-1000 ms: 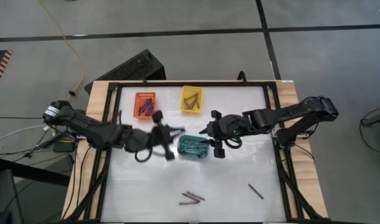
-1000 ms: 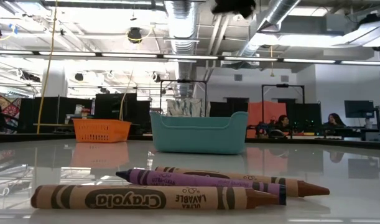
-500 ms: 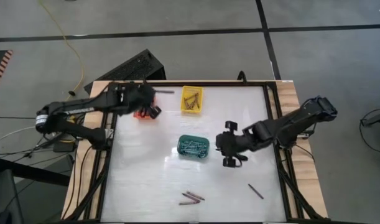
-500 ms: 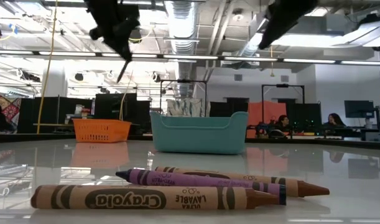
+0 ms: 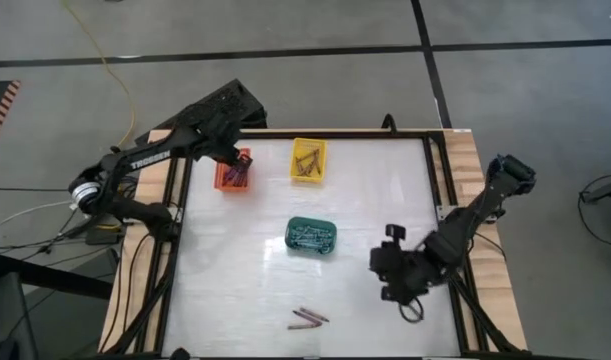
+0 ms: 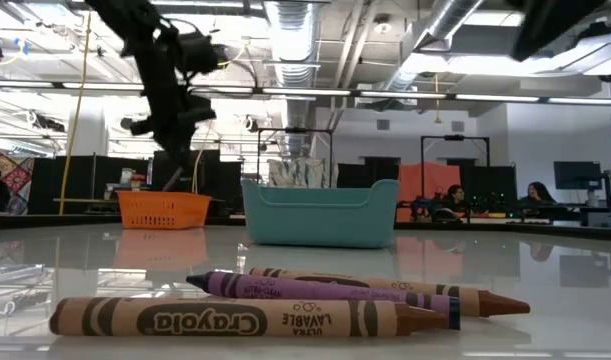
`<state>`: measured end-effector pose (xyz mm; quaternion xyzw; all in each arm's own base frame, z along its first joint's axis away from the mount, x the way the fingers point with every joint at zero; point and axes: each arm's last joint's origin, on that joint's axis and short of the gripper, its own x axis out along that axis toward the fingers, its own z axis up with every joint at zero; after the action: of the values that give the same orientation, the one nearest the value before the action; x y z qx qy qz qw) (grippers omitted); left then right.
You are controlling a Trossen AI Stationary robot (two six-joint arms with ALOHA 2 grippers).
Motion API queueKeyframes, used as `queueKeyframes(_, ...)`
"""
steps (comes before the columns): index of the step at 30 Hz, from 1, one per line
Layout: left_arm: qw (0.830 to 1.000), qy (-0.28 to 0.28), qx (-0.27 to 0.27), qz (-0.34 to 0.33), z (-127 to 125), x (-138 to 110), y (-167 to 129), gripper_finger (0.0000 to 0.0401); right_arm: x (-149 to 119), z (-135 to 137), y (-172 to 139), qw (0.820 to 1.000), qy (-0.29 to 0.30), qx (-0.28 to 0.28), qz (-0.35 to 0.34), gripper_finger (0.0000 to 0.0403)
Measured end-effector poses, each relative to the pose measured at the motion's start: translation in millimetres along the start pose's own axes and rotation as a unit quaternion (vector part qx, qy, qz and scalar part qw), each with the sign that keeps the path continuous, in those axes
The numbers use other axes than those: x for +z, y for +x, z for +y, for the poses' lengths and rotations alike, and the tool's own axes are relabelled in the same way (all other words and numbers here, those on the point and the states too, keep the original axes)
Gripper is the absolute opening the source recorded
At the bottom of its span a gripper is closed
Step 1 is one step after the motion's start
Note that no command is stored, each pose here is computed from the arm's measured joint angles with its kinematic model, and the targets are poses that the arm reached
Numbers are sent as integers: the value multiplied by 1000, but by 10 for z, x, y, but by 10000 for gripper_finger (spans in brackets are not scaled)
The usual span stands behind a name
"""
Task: Sort crayons
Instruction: Put the violet crayon into the orange bin
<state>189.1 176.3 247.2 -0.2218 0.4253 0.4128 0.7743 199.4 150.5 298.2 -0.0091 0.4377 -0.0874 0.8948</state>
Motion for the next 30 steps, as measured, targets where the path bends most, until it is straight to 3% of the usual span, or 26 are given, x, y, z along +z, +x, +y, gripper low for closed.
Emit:
queueKeyframes(3,1000,-11,5,9,67,-4,130,10,-134,124,-91,1000,11,0,-5,163)
queueKeyframes(8,999,-22,-31,25,67,16,282,12,-388,301,-167,999,38,-13,16,163)
queueKeyframes(17,996,-31,-32,80,74,-62,398,13,-814,518,-10,978,93,-120,146,163)
queueKeyframes(22,995,-37,-33,88,74,-77,395,33,-954,650,-17,970,128,-111,173,163)
queueKeyframes(30,994,-40,-33,98,60,-98,390,113,-1357,824,108,965,192,-53,172,163)
